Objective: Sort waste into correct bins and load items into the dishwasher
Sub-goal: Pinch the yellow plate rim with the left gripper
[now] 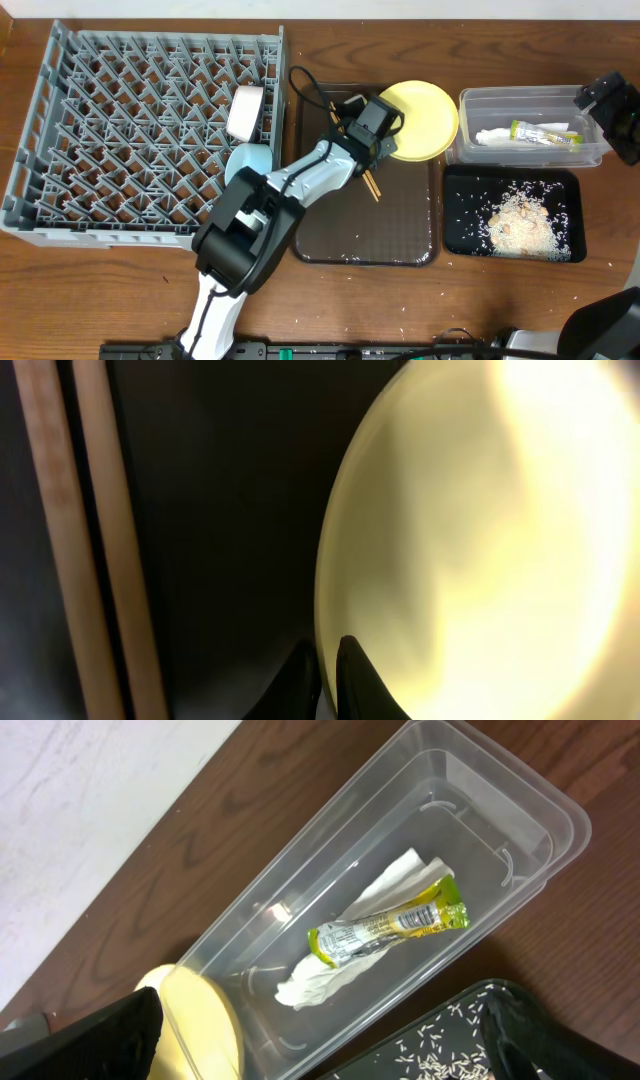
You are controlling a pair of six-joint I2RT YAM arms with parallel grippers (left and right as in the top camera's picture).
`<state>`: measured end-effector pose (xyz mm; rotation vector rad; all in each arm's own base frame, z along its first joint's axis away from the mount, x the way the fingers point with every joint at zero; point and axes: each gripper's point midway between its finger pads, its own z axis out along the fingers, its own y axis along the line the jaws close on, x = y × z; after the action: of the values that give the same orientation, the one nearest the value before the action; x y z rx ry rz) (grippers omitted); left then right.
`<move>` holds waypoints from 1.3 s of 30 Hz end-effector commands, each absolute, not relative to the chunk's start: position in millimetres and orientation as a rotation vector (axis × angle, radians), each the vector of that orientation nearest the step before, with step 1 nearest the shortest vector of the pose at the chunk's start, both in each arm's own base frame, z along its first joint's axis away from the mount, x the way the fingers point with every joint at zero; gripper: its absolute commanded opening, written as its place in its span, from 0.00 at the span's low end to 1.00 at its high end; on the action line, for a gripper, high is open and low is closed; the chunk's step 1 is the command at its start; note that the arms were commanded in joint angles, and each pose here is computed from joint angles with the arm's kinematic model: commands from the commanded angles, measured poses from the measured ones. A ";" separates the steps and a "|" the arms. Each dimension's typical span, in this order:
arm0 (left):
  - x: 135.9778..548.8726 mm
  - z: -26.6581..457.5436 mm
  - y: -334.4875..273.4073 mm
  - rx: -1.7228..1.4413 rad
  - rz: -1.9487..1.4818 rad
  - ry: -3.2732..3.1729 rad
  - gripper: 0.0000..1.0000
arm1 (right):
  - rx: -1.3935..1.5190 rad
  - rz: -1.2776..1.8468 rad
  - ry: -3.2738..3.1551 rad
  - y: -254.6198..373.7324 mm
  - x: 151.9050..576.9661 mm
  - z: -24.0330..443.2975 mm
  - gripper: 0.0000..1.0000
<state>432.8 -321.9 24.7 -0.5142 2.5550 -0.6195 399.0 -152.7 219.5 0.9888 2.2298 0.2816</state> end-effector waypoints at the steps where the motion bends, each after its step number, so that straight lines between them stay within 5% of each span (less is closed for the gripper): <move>1: 444.7 20.0 -311.2 -0.541 -0.603 2.523 0.08 | 0.994 0.284 2.222 -153.5 399.6 221.9 0.99; 9: 474.0 58.3 -288.2 -0.629 -0.673 2.406 0.07 | 0.994 0.284 2.223 -153.3 399.7 221.9 0.99; 21: 475.4 195.8 -265.6 -0.363 -0.727 2.206 0.08 | 0.994 0.284 2.223 -153.3 399.7 221.9 0.99; 25: 473.5 184.8 -270.8 -0.355 -0.719 2.232 0.38 | 0.994 0.284 2.222 -153.5 399.6 221.9 0.99; 28: 471.5 160.5 -278.6 -0.345 -0.696 2.282 0.47 | 0.994 0.284 2.222 -153.5 399.6 221.9 0.99; 39: 470.4 60.5 -297.7 -0.421 -0.646 2.428 0.49 | 0.994 0.284 2.222 -153.5 399.6 221.9 0.99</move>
<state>467.9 -299.5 77.7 -0.3642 2.4144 -0.6506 399.0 -152.7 219.5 0.9888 2.2298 0.2816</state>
